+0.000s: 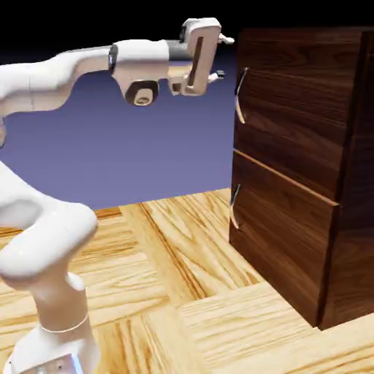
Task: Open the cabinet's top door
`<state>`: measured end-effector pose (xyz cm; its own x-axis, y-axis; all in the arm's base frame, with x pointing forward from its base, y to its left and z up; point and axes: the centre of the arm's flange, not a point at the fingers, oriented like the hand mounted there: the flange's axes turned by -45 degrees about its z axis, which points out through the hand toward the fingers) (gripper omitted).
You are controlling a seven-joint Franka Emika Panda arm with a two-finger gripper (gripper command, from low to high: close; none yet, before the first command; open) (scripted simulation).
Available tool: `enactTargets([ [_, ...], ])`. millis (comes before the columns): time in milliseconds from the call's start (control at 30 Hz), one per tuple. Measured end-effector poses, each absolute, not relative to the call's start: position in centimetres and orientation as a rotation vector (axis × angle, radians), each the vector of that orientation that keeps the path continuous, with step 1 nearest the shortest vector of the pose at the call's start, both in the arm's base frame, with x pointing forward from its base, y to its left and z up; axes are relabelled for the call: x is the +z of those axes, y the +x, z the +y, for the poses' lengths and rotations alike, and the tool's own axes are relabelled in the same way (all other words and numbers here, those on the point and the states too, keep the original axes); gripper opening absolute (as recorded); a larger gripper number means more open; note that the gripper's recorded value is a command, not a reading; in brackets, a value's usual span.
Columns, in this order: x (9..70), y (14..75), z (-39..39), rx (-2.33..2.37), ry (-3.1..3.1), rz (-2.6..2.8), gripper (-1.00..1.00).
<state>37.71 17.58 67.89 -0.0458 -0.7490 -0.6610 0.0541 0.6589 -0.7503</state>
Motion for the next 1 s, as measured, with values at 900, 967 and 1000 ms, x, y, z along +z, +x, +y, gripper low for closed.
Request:
enactTargets([
  [900,56.8,45.2,25.7,0.035,-0.035,1.57,-1.0],
  [967,56.8,43.7,25.0,0.066,-0.063,1.569,-1.0],
  [1000,56.8,42.9,24.7,0.081,-0.078,1.569,-1.0],
])
